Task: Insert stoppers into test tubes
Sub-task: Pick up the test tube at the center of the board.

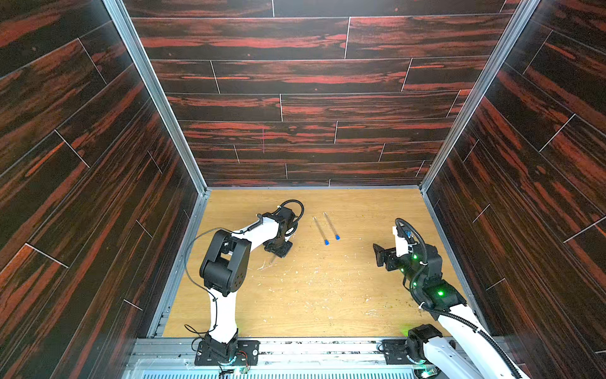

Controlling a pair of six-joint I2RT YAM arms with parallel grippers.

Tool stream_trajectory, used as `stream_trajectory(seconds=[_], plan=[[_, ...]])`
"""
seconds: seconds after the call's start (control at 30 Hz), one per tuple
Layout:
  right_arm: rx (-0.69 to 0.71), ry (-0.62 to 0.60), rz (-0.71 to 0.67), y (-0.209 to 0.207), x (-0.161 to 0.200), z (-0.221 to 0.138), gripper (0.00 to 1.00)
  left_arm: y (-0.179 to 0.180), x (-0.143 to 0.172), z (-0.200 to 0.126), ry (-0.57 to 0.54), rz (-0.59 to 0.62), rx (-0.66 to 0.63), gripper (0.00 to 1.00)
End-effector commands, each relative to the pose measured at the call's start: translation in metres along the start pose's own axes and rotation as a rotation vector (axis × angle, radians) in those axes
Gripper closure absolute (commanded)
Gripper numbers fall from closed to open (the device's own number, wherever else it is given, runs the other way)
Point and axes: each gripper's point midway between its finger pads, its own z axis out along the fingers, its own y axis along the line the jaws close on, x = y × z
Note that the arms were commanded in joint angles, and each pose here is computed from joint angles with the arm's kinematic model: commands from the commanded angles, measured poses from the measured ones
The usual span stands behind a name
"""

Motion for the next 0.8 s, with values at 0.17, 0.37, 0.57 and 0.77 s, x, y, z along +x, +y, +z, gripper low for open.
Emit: stream_trajectory(seconds=[0.17,0.37,0.57,0.77], plan=[[-0.001,-0.027,0.011,0.000,-0.010,-0.004,0.05,-0.001,0.008,0.006,0.036,0.010,-0.009,0.71],[-0.001,-0.036,0.016,0.000,-0.012,-0.006,0.05,-0.002,0.014,0.013,0.052,0.012,-0.005,0.75],[-0.004,-0.044,0.017,0.000,-0.014,-0.006,0.05,-0.004,0.017,0.020,0.067,0.010,-0.002,0.76],[-0.002,-0.041,0.013,0.000,-0.015,-0.006,0.05,-0.006,0.017,0.019,0.062,0.009,0.008,0.81]])
